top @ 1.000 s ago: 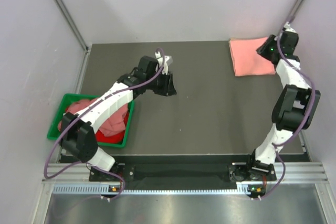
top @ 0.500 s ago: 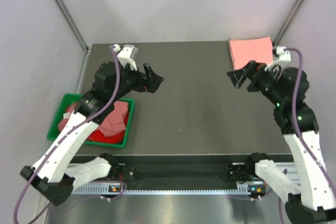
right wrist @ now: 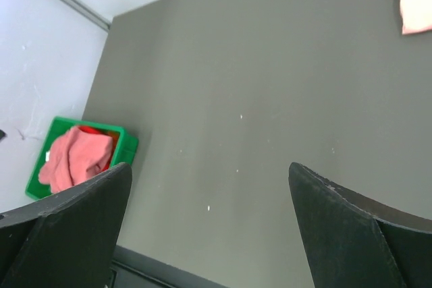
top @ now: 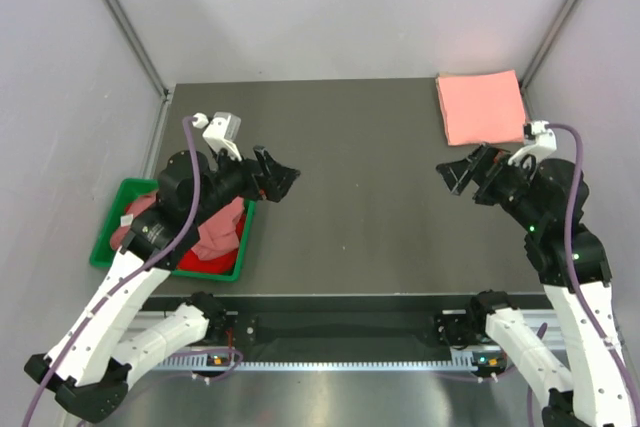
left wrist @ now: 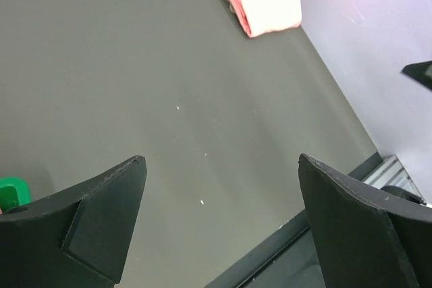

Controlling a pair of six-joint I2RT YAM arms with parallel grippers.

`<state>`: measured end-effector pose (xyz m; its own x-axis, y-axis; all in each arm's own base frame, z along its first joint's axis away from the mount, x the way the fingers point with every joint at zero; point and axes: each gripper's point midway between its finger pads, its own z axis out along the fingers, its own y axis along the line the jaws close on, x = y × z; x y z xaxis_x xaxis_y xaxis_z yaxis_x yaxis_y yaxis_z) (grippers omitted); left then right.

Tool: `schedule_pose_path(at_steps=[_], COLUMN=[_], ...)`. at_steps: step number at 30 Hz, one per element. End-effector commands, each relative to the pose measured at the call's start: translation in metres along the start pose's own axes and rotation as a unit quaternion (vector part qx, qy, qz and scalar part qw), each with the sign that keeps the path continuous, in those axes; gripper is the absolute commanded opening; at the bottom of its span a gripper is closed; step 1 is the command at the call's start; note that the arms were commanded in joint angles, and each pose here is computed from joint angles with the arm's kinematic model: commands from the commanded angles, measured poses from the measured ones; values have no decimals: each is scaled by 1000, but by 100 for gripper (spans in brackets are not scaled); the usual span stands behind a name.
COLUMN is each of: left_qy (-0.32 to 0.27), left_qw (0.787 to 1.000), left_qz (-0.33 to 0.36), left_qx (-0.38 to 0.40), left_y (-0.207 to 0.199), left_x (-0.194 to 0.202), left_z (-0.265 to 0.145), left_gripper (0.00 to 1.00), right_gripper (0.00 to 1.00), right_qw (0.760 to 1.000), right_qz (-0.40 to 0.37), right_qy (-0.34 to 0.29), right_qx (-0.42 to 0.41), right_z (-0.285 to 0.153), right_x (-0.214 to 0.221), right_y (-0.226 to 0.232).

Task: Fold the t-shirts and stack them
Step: Reset both grippers

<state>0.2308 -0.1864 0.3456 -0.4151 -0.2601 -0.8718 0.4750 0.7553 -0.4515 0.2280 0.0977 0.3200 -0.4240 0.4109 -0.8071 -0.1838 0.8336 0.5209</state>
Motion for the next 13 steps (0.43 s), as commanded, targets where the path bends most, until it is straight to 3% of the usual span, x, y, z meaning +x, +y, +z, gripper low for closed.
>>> schedule_pose_path(at_steps=[1, 13], left_qy=[15, 10], left_qw=[1000, 1000], left_qz=[3, 12], left_qx=[9, 15], left_y=[-4, -7], left_x=[4, 0], left_z=[0, -4], left_gripper=[98, 98], right_gripper=[100, 100], right_qw=[999, 998], right_qz=[2, 9], right_qy=[-43, -57], right_qx=[-1, 19], right_z=[-15, -15], right_x=[-19, -20], right_y=[8, -1])
